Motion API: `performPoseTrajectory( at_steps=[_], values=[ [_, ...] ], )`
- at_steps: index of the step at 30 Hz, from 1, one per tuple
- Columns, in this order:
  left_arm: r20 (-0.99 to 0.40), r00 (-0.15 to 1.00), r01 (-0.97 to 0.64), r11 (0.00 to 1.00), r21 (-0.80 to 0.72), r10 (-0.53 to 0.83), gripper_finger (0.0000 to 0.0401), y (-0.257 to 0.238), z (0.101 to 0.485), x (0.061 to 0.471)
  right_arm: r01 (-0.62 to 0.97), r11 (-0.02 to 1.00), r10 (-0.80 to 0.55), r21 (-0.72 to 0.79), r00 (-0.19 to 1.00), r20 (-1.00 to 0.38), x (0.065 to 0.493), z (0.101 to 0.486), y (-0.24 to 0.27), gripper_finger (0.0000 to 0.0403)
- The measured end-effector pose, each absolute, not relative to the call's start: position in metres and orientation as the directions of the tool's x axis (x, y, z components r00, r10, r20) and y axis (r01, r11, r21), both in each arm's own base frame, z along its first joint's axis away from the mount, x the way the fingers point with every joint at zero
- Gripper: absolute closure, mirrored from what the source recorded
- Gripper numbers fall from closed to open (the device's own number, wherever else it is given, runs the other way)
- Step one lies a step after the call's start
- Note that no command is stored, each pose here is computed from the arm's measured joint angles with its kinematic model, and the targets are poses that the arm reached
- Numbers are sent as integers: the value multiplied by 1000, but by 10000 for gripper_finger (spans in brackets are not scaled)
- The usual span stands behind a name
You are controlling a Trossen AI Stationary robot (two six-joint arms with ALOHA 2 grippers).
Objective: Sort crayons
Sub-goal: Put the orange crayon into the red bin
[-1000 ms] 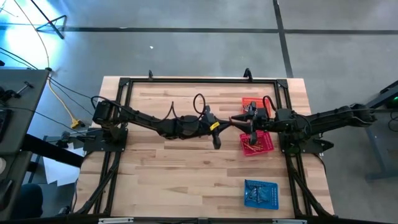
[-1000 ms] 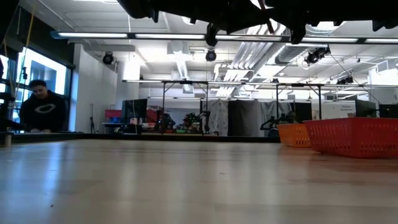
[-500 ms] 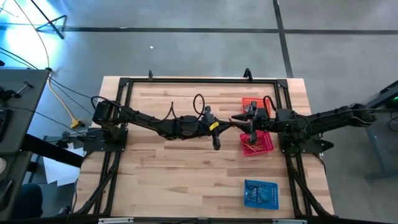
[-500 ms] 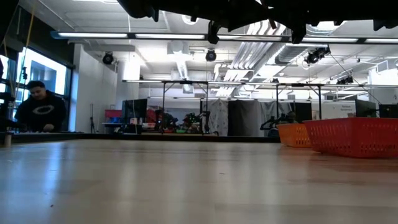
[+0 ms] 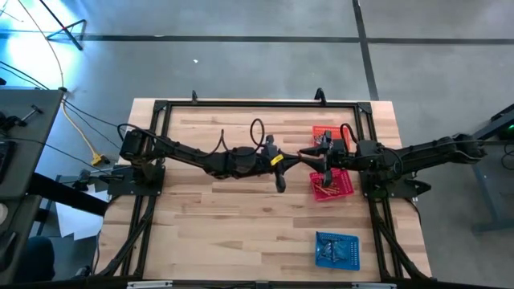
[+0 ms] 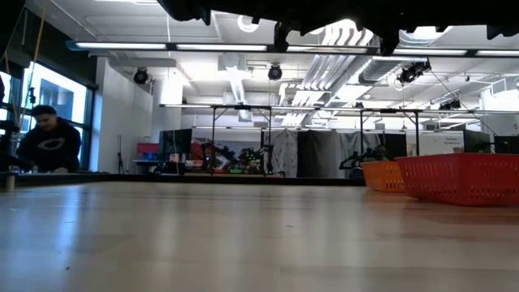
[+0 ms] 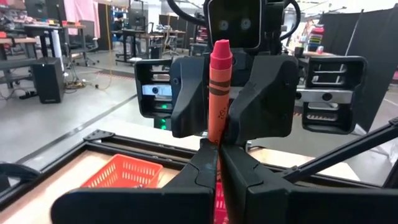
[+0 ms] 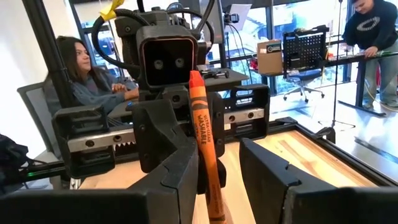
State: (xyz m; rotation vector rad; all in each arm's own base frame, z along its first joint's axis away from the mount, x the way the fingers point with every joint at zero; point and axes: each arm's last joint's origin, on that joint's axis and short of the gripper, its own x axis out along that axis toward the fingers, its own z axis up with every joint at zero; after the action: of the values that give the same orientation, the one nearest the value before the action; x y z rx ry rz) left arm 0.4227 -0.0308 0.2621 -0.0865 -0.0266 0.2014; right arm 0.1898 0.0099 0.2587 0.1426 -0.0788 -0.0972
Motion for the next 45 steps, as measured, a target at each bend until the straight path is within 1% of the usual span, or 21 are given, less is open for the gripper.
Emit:
performPoseTrajectory(
  at_steps=[6, 8, 11, 14, 16, 19, 22, 27, 31, 39, 43, 45],
  values=[
    [11, 980, -196, 978, -76, 198, 401, -31, 264, 424, 90, 986, -100, 143, 992, 71, 190, 259, 10, 291],
    [6, 980, -197, 977, -79, 198, 401, -31, 263, 424, 90, 986, -100, 142, 993, 68, 190, 258, 10, 298],
    [6, 980, -198, 976, -86, 199, 401, -31, 263, 424, 87, 987, -97, 134, 993, 68, 190, 258, 10, 325],
    [5, 980, -199, 976, -86, 201, 401, -31, 263, 424, 84, 988, -93, 133, 993, 68, 190, 258, 10, 374],
    [5, 980, -198, 976, -87, 199, 401, -31, 263, 424, 74, 989, -84, 130, 994, 69, 190, 258, 10, 392],
    [7, 980, -196, 977, -88, 197, 401, -31, 264, 424, 62, 987, -74, 146, 994, 79, 190, 259, 11, 389],
    [7, 980, -196, 977, -88, 198, 401, -31, 264, 424, 62, 988, -74, 142, 994, 79, 190, 259, 11, 397],
    [7, 979, -201, 974, -103, 203, 398, -31, 264, 424, 61, 986, -74, 152, 994, 79, 190, 259, 11, 399],
    [7, 979, -202, 974, -98, 204, 380, -32, 264, 423, 60, 985, -73, 160, 994, 79, 190, 259, 11, 400],
    [8, 981, -192, 981, -42, 192, 320, -38, 264, 423, 56, 988, -67, 145, 995, 74, 190, 259, 11, 402],
    [9, 981, -193, 980, -43, 194, 295, -38, 264, 423, 88, 989, -93, 116, 995, 36, 190, 267, 10, 402],
    [8, 980, -198, 979, -43, 199, 286, -37, 264, 423, 129, 988, -129, 89, 992, -10, 190, 273, 9, 402]
  ],
)
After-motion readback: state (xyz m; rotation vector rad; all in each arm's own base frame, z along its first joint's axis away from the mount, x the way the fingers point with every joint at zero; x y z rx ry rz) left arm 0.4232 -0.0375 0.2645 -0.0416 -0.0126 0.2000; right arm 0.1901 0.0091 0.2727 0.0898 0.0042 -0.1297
